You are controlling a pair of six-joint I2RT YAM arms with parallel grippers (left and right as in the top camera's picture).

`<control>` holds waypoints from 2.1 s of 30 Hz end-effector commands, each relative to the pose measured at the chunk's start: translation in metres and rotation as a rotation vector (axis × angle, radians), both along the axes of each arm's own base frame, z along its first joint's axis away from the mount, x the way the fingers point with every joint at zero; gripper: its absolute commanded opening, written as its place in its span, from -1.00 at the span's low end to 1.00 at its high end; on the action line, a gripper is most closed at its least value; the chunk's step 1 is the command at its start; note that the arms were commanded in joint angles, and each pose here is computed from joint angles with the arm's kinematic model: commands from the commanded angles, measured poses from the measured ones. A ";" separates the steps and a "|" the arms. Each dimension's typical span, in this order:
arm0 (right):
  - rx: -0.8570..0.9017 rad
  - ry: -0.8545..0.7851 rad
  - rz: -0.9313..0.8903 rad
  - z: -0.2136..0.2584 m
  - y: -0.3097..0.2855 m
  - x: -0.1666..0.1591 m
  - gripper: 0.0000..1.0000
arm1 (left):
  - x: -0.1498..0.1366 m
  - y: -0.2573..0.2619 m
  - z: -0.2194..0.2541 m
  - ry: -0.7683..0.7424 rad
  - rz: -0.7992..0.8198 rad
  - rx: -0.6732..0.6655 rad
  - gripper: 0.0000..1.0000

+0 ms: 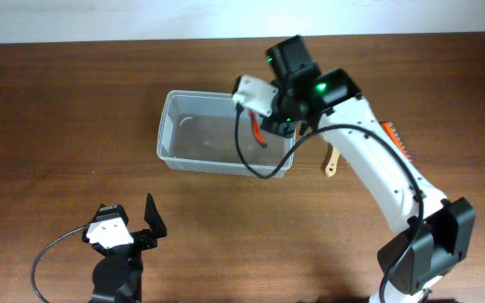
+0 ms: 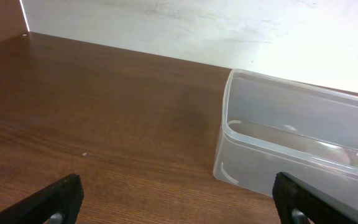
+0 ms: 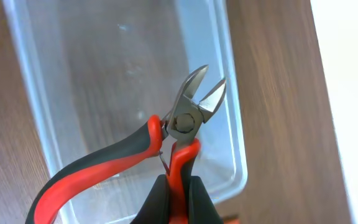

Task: Pack container
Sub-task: 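Carry the pliers into the clear container and open the right gripper, then lift the right gripper and move it over the wooden scraper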

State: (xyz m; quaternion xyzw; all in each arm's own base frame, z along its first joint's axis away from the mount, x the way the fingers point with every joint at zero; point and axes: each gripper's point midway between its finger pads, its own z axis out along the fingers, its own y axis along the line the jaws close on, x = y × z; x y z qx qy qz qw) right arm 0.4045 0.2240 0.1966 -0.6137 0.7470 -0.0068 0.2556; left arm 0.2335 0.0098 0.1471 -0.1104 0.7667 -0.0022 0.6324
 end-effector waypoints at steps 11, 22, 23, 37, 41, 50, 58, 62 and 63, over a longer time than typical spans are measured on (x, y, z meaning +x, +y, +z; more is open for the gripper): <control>-0.053 0.137 0.150 -0.081 0.024 0.004 -0.92 | 0.000 0.000 -0.001 0.000 -0.002 0.009 0.99; 0.004 0.184 0.030 -0.108 0.033 0.018 0.76 | 0.000 0.000 -0.001 0.000 -0.002 0.009 0.98; 0.020 0.182 0.001 -0.104 0.035 0.020 0.79 | 0.000 0.000 0.000 0.000 -0.002 0.009 0.98; 0.071 0.082 -0.928 0.030 -0.073 0.027 0.27 | 0.000 0.000 -0.001 0.000 -0.002 0.009 0.98; 0.097 0.169 -1.135 0.036 -0.116 0.015 0.21 | 0.000 0.000 0.000 0.000 -0.002 0.009 0.98; 0.354 0.451 -1.392 0.021 -0.168 0.019 0.97 | 0.000 0.000 -0.001 0.000 -0.002 0.009 0.98; 0.371 0.512 -1.584 -0.009 -0.213 0.023 0.97 | 0.000 0.000 0.000 0.000 -0.002 0.009 0.99; 0.345 0.530 -1.706 -0.043 -0.217 0.020 0.97 | 0.000 0.000 -0.001 0.000 -0.002 0.009 0.99; 0.343 0.535 -1.727 -0.053 -0.217 0.019 0.98 | 0.000 0.000 0.000 0.000 -0.002 0.009 0.99</control>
